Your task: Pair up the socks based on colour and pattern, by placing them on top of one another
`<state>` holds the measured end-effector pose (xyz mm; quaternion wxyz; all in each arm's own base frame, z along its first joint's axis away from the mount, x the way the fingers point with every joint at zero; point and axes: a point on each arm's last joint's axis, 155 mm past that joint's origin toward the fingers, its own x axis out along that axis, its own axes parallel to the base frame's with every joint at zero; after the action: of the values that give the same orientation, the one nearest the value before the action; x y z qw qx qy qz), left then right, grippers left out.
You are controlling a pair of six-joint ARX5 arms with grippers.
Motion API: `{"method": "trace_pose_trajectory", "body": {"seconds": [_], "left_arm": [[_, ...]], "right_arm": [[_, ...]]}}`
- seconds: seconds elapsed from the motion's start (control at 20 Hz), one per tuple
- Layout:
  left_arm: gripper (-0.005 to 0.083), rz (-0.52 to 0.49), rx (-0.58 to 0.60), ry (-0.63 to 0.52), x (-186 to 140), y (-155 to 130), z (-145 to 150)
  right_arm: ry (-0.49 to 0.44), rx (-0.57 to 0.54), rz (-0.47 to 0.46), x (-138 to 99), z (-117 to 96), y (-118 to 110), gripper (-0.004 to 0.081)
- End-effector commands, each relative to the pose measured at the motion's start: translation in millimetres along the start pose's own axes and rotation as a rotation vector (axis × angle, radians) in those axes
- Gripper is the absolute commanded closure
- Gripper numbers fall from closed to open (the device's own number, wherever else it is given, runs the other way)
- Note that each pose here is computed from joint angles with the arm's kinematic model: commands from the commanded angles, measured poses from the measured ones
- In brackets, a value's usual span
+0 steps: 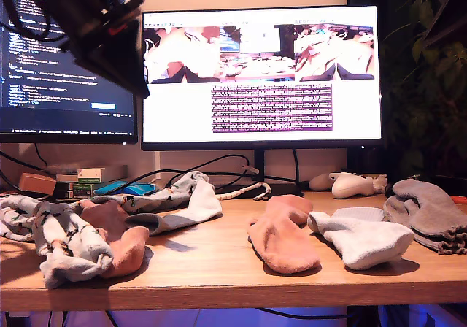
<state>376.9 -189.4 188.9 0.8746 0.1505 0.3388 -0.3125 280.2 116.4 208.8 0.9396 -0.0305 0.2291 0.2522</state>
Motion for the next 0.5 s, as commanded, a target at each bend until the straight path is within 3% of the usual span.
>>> {"method": "trace_pose_trajectory", "body": {"seconds": [0.0, 0.1, 0.2, 0.4, 0.45], "left_arm": [[0.0795, 0.032, -0.013, 0.045, 17, 21, -17], [0.0712, 0.043, 0.003, 0.087, 28, 38, -32], [0.0686, 0.057, -0.005, 0.083, 41, 49, -35], [0.0637, -0.004, 0.011, 0.04, 66, 43, -23], [0.0601, -0.022, 0.071, 0.052, 73, 38, -26]], "right_arm": [[0.029, 0.005, 0.016, 7, -11, 2, 0.0783], [0.038, 0.005, 0.036, 10, -13, 6, 0.0783], [0.045, 0.004, 0.049, 12, -14, 9, 0.0783], [0.06, 0.001, 0.061, 16, -17, 12, 0.0783], [0.067, 0.002, 0.063, 17, -19, 13, 0.0783]]}}
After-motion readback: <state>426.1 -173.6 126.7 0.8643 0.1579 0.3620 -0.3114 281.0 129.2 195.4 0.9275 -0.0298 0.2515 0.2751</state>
